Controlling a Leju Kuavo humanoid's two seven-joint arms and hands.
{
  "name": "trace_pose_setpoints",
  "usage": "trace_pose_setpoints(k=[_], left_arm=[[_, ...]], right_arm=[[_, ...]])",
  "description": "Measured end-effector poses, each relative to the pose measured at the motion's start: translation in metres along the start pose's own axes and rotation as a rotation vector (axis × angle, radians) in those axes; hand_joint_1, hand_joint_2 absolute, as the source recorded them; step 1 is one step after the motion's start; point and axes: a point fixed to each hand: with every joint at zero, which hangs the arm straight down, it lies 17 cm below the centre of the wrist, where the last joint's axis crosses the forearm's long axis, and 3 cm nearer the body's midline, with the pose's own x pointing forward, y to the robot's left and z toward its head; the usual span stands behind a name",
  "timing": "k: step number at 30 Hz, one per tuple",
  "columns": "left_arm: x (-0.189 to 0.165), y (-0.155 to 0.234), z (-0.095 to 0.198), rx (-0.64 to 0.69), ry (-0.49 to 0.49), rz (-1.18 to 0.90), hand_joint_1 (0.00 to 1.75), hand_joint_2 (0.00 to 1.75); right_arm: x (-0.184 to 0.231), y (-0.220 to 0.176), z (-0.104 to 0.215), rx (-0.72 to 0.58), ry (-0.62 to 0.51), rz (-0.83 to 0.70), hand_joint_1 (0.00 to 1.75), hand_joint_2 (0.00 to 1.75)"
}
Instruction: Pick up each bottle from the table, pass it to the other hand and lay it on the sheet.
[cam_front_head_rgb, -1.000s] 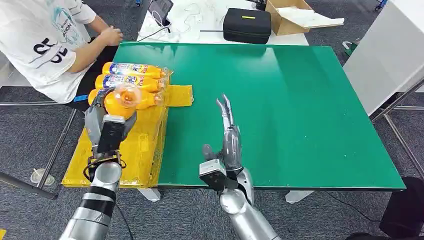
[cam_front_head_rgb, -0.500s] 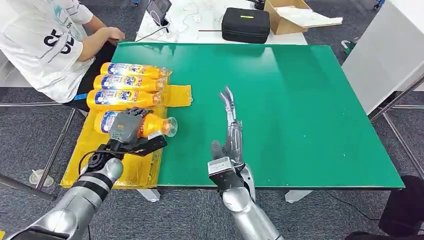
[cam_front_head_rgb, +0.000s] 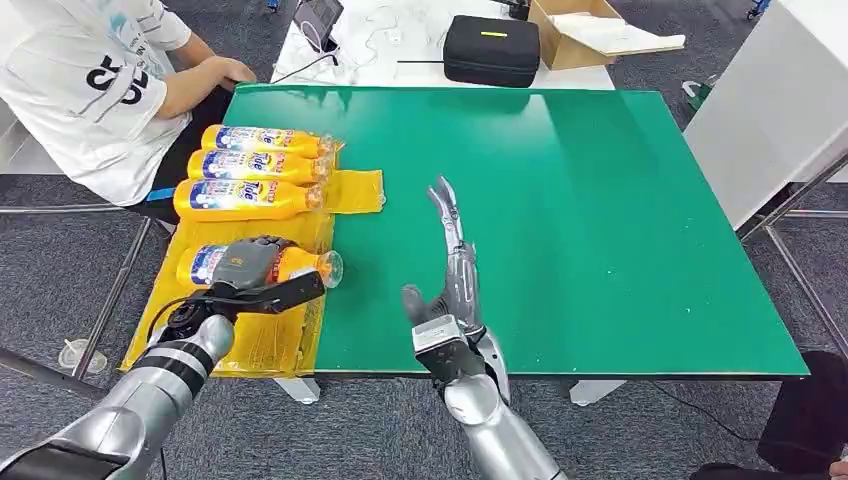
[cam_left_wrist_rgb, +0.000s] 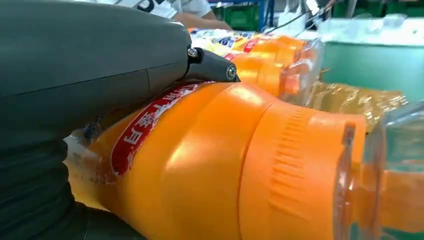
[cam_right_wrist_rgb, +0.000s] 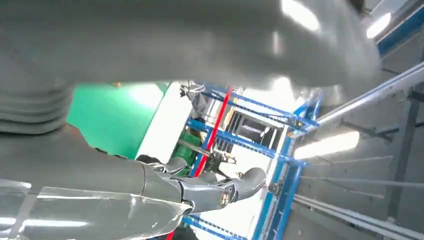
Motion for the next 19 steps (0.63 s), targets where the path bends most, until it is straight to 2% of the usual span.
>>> trace_pose_setpoints(k=[2,3,4,5,6,11,12,16,19], left_arm=[[-0.005,-0.005,0.002,-0.032,0.021,0.01,1.75,1.75],[-0.007,-0.008,0.003,-0.044,0.03,0.014,1.4,1.75],[-0.01,-0.012,0.004,-0.057,0.04,0.013,0.89,1.75],[-0.011,-0.014,0.005,-0.067,0.043,0.012,0.63,1.75],[-0.012,-0.016,0.006,-0.078,0.047,0.015,0.0,1.75],[-0.013,-0.026,0.009,-0.126,0.052,0.058,0.0,1.75],[-0.013,-0.028,0.01,-0.135,0.051,0.068,0.0,0.0],[-0.009,-0.033,0.013,-0.16,0.03,0.112,0.0,0.0],[0.002,-0.037,0.015,-0.188,-0.021,0.194,0.0,0.0]], right_arm=[[-0.002,0.003,0.001,0.011,0.011,-0.015,0.0,1.75],[-0.003,0.003,0.002,0.014,0.015,-0.018,0.0,1.75],[-0.004,0.004,0.002,0.018,0.018,-0.022,0.0,1.75],[-0.005,0.005,0.003,0.02,0.02,-0.023,0.0,1.75],[-0.006,0.006,0.004,0.024,0.023,-0.024,0.0,1.75],[-0.011,0.012,0.007,0.048,0.04,-0.037,0.0,1.75],[-0.012,0.013,0.007,0.052,0.042,-0.039,0.0,1.75],[-0.015,0.017,0.009,0.065,0.049,-0.044,0.0,1.75],[-0.018,0.018,0.01,0.071,0.06,-0.047,0.0,1.75]])
